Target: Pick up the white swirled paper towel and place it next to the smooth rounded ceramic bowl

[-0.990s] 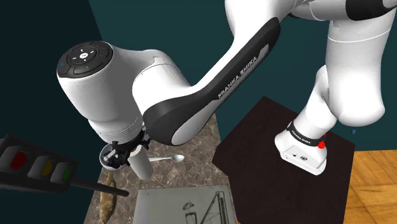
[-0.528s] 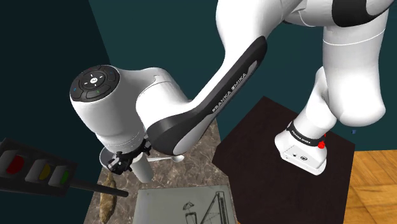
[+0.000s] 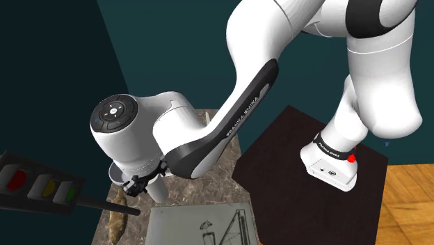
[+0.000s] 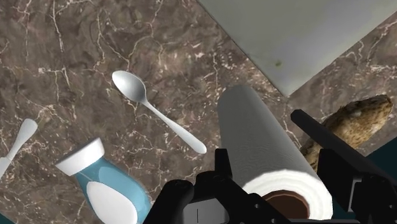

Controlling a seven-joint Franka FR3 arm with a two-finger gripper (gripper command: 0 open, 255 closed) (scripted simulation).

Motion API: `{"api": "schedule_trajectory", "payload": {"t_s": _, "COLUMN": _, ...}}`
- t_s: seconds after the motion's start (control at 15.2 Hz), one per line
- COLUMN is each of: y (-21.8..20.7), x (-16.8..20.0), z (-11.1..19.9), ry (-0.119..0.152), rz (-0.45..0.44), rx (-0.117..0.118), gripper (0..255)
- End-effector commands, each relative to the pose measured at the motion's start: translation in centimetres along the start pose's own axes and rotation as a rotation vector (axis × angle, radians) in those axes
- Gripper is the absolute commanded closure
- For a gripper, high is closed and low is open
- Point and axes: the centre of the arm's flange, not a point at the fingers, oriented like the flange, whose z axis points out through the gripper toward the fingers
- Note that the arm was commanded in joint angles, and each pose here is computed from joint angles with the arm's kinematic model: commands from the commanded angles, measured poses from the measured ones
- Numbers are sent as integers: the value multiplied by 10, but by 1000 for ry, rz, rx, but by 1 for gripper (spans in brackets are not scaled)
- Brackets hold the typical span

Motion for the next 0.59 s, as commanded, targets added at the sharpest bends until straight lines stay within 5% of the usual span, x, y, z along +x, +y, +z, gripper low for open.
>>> {"api": "schedule_trajectory", "payload": {"t_s": 0.0, "y": 0, "x": -1, "z": 11, "ry": 0, "rz": 0, "rx": 1, "gripper": 255}}
{"api": "schedule_trajectory", "payload": {"t_s": 0.53, "y": -2, "x": -5, "z": 40, "ry": 0, "rz": 0, "rx": 1, "gripper": 255}}
